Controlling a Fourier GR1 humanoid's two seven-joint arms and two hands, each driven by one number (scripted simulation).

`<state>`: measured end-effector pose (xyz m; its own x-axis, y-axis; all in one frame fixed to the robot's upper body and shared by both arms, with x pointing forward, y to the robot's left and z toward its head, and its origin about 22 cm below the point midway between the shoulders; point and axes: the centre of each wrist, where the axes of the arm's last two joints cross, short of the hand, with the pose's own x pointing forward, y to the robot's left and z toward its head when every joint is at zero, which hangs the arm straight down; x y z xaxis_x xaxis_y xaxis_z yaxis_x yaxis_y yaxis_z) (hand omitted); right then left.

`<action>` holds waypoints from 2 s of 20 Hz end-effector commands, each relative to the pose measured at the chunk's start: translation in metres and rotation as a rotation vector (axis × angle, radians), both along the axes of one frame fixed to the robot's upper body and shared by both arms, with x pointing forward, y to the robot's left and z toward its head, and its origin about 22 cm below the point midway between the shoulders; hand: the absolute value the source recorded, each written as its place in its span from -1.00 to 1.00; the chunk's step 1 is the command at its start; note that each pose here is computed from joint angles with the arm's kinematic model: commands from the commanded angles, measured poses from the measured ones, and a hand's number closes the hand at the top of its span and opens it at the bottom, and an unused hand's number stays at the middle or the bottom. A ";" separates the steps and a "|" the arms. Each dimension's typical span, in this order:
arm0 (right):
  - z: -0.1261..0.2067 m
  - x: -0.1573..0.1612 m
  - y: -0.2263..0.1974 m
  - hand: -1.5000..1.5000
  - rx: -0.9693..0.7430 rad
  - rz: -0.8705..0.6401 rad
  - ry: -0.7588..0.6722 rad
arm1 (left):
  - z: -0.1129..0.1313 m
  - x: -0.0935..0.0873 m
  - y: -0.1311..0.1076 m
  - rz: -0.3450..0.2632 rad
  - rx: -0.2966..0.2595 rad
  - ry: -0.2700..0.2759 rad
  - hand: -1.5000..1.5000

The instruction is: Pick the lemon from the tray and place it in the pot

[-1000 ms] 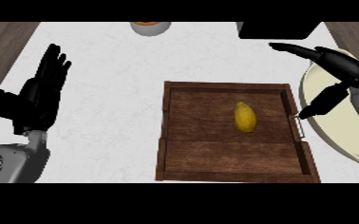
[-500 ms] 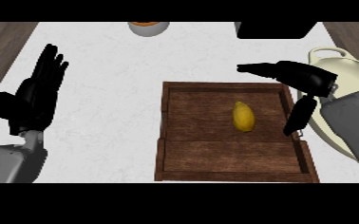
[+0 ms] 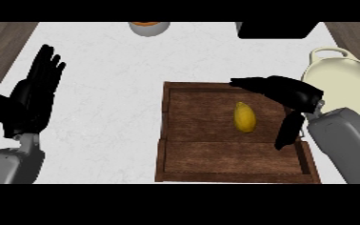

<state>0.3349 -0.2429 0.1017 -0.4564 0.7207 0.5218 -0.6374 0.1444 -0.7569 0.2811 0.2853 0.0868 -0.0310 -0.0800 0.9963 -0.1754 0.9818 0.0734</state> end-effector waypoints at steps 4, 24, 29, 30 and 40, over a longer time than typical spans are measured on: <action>-0.021 0.001 0.010 -1.00 -0.098 -0.061 -0.038 | -0.006 -0.005 -0.010 -0.012 -0.004 -0.014 0.00; -0.068 0.008 0.016 -1.00 -0.133 -0.049 0.001 | 0.009 0.018 0.003 -0.010 -0.003 -0.011 0.00; -0.078 0.008 0.012 1.00 -0.135 0.093 -0.100 | 0.001 0.003 0.002 -0.018 0.008 -0.010 0.00; -0.087 0.017 0.008 1.00 -0.120 0.088 -0.099 | 0.011 0.013 0.003 -0.010 -0.001 -0.015 0.00; -0.129 -0.072 0.067 1.00 -0.134 -0.238 -0.040 | -0.007 -0.014 0.012 0.046 0.013 -0.002 0.00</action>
<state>0.3085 -0.2033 0.0063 -0.4486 0.8195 0.3566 -0.5180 0.0867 -0.8510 0.2747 0.2874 0.0817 -0.0312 -0.0859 0.9958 -0.1923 0.9782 0.0784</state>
